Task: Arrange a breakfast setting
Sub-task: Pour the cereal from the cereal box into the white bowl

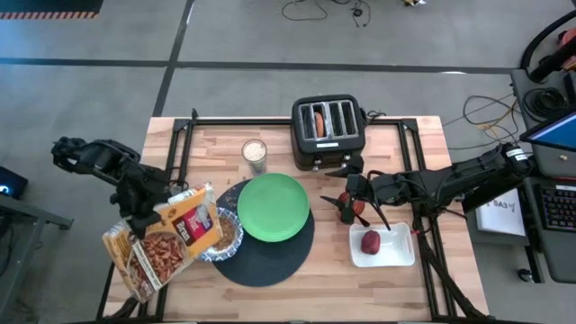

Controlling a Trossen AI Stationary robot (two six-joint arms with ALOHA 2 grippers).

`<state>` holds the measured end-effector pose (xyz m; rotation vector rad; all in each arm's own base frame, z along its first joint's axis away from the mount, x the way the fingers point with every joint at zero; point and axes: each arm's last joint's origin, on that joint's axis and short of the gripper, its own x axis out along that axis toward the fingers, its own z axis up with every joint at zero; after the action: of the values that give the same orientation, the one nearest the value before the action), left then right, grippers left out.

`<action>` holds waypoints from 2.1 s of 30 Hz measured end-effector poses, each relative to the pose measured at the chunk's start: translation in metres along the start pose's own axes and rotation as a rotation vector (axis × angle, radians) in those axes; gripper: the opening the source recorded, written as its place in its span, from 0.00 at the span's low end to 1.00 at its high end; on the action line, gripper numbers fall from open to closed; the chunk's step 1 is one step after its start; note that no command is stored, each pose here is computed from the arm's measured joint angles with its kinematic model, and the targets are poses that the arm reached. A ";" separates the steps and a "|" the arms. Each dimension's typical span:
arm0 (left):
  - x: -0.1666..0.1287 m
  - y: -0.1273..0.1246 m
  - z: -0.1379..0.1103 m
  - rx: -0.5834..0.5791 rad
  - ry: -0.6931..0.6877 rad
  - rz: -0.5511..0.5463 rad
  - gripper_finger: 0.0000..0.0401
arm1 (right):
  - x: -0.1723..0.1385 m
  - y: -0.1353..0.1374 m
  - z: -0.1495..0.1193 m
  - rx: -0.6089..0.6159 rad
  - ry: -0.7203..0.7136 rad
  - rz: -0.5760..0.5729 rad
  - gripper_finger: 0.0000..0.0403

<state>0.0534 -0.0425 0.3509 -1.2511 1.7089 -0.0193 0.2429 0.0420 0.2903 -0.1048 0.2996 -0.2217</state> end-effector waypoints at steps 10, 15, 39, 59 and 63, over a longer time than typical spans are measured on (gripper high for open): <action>-0.004 0.009 -0.003 0.155 -0.114 0.006 0.00 | 0.000 0.000 0.000 0.001 -0.001 0.000 0.77; -0.008 0.013 -0.004 0.238 -0.217 0.025 0.00 | 0.000 0.000 0.001 0.004 -0.006 0.000 0.77; -0.032 -0.016 0.014 0.895 -1.184 0.330 0.00 | 0.014 0.007 0.003 -0.001 -0.158 -0.007 0.77; 0.048 -0.062 0.108 1.245 -1.630 0.483 0.00 | 0.058 0.018 0.017 0.001 -0.581 -0.020 0.66; 0.054 -0.067 0.114 1.243 -1.625 0.487 0.00 | 0.052 0.017 0.021 0.017 -0.591 0.017 0.50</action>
<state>0.1818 -0.0574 0.2894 0.2655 0.2413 0.1587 0.3016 0.0478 0.2933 -0.1454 -0.2895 -0.1670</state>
